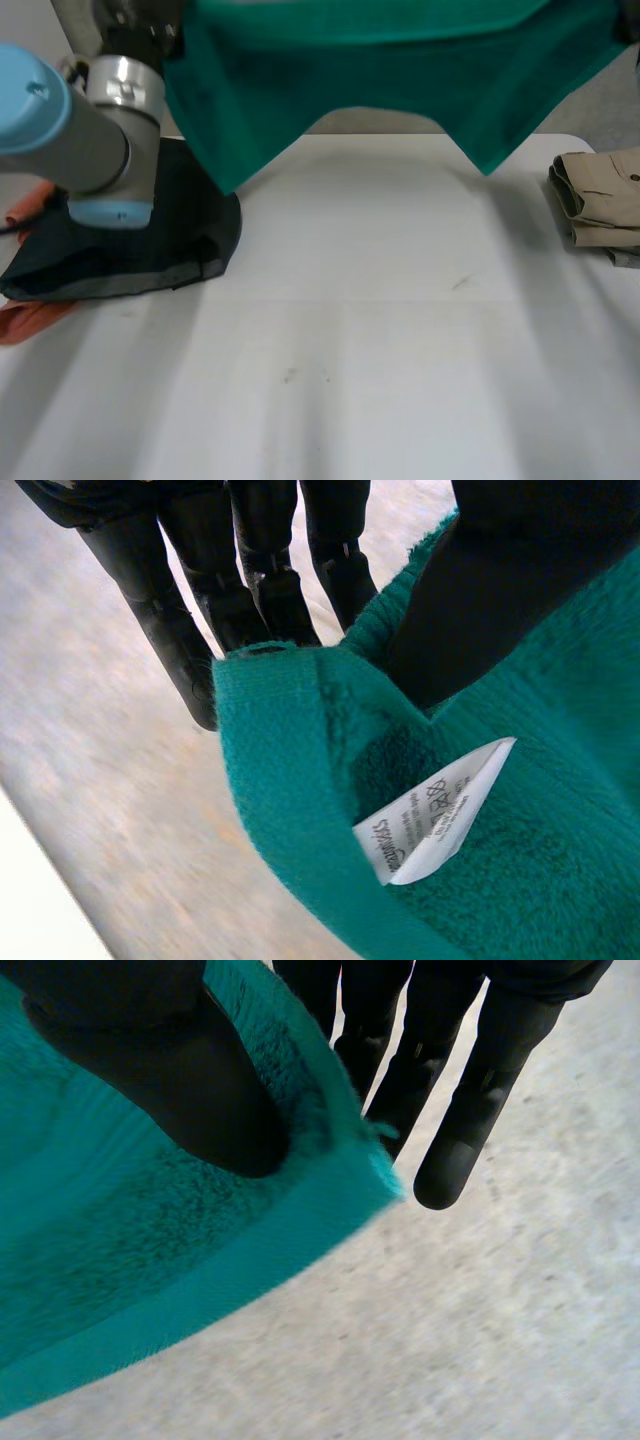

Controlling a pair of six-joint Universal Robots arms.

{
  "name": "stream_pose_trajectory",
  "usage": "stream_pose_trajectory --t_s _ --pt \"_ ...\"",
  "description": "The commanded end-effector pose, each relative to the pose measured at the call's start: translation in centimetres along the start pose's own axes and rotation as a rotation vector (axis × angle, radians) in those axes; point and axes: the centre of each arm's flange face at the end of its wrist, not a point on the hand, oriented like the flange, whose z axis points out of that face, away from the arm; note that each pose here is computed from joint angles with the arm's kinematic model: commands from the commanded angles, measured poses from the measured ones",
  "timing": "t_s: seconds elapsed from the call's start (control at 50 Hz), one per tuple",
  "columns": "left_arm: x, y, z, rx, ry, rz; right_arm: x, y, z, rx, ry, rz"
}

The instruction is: Fold the laundry.

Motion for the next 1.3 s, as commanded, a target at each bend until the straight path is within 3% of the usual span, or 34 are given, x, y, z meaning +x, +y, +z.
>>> stream_pose_trajectory --t_s 0.02,0.16,0.28,0.36,0.46,0.56,0.74,0.88,1.08,1.2,1.3 --pt "2.7 4.3 -5.1 -0.211 0.130 -0.015 -3.2 4.0 -2.7 -0.146 -0.150 0.019" --pt "5.7 7.0 -11.2 -0.389 0.265 -0.021 -7.4 8.7 -8.1 -0.389 -0.371 0.049" --pt "7.4 6.8 -17.2 -0.546 0.412 -0.026 -7.6 11.1 -12.7 -0.601 -0.514 -0.016" --pt "5.8 4.3 -20.7 -0.683 0.505 -0.018 -5.5 10.6 -15.5 -0.708 -0.626 -0.143" --pt "3.2 0.0 -27.0 -0.964 0.712 0.016 -1.8 8.8 -19.9 -0.853 -0.816 -0.318" --pt "1.4 -3.0 -30.3 -1.137 0.857 0.030 0.2 8.2 -22.0 -0.904 -0.945 -0.401" --pt "3.2 -1.3 -26.3 -1.000 0.771 0.020 0.3 8.8 -20.2 -0.851 -0.809 -0.319" --pt "5.8 3.4 -20.8 -0.875 0.592 0.045 -2.0 11.3 -16.4 -0.721 -0.650 -0.265" --pt "8.9 9.3 -15.3 -0.738 0.452 0.042 -6.1 15.3 -12.4 -0.645 -0.532 -0.330" --pt "9.8 9.7 -13.4 -0.660 0.417 0.036 -8.0 16.4 -10.6 -0.609 -0.478 -0.334" --pt "10.3 8.2 -13.8 -0.640 0.432 0.019 -8.2 15.2 -10.7 -0.618 -0.451 -0.249"
